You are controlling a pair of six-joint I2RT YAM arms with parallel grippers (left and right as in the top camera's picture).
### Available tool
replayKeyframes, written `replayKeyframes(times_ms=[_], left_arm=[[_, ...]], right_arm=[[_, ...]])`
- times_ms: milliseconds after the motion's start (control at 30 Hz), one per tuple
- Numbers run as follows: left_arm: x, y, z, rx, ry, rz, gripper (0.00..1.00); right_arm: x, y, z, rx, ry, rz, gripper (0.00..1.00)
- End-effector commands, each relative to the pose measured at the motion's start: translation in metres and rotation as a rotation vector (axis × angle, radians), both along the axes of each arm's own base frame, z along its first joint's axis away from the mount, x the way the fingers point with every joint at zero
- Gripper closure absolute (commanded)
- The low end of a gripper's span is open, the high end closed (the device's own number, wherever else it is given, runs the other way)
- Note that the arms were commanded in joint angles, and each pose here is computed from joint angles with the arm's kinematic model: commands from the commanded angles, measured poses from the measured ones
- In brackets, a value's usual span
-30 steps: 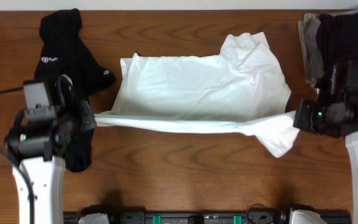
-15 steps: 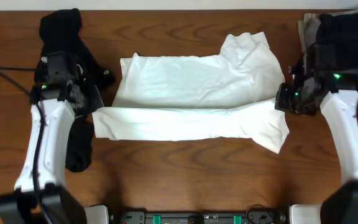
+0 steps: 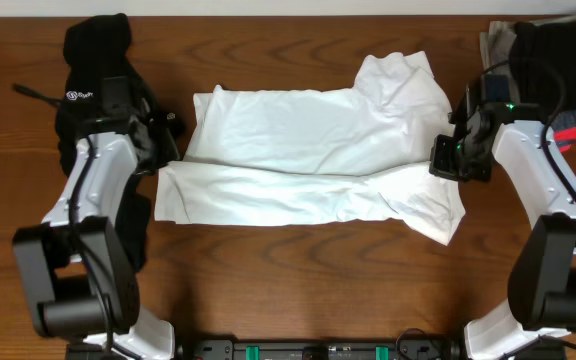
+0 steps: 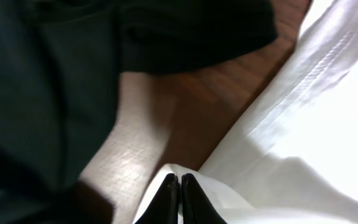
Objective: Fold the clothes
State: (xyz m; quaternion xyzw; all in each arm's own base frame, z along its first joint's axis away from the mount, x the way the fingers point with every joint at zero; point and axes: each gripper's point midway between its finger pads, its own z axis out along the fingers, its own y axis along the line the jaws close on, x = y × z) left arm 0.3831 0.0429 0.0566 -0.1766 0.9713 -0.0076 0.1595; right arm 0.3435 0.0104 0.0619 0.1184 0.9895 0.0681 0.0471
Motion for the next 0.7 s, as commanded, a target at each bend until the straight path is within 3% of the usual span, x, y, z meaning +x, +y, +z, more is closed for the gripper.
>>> replayKeyframes(times_ms=[0, 567, 600, 667], left_arm=[[0.006, -0.015, -0.010, 0.006, 0.003, -0.039, 0.94], [0.015, -0.035, -0.013, 0.042, -0.018, -0.102, 0.93], [0.016, -0.035, -0.012, 0.042, -0.019, -0.102, 0.73], [0.017, -0.035, -0.012, 0.043, -0.027, -0.103, 0.32]], right_arm=[[0.001, -0.001, -0.007, -0.017, 0.010, -0.007, 0.99], [0.005, -0.005, -0.008, -0.033, -0.001, -0.012, 0.99], [0.005, -0.005, -0.008, -0.033, 0.000, -0.014, 0.94], [0.005, -0.007, -0.008, -0.033, 0.000, -0.018, 0.71]])
